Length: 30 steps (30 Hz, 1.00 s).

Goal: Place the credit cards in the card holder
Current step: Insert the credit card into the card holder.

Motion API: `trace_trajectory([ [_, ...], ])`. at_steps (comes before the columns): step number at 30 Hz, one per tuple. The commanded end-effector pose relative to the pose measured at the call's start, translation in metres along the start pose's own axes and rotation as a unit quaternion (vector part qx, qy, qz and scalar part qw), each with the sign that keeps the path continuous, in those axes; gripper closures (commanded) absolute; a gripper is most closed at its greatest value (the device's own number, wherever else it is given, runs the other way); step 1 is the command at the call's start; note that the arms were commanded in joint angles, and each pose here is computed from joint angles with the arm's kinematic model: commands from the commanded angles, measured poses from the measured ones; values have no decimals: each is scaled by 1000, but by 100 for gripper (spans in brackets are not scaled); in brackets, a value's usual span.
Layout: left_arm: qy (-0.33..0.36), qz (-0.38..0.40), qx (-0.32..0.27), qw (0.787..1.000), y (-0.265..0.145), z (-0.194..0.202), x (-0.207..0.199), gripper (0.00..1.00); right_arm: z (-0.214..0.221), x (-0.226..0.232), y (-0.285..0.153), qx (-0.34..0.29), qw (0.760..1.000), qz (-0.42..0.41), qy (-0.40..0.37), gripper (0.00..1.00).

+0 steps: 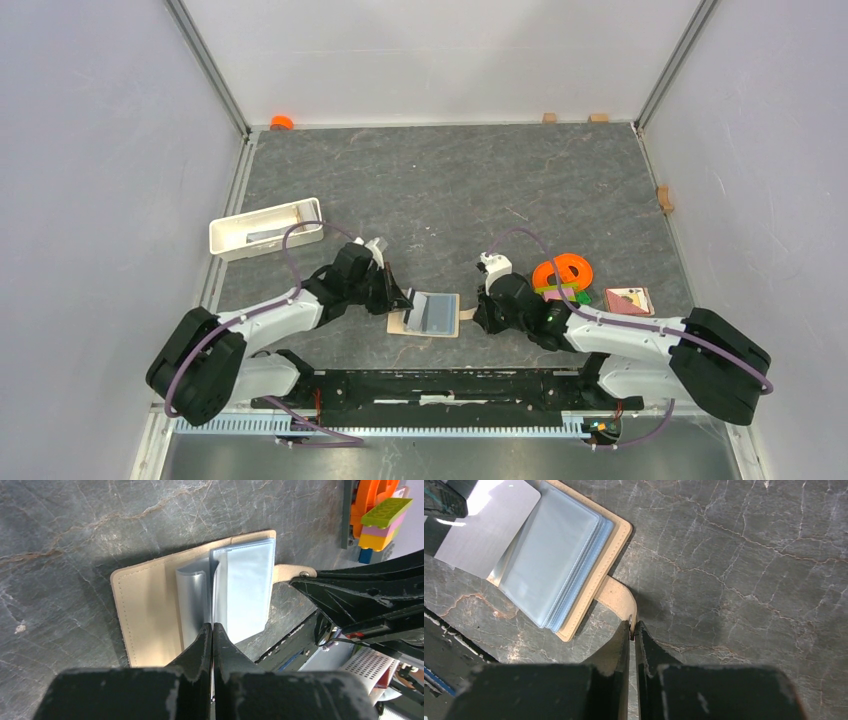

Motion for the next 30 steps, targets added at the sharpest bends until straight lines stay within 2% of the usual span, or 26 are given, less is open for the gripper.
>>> trace_trajectory([
  [1,-19,36,-25,999,0,-4,-11,98,-14,6,1,-20,1000,5,6,92],
  [30,-65,46,-11,997,12,21,10,98,-15,7,1,-19,1000,4,5,93],
])
Point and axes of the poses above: each gripper's point midway between its finger pads, its own y axis out along the fingers, its own x axis along the line the jaws close on, z = x × y, the point moved 6 cm from there along -y, back along the fingers
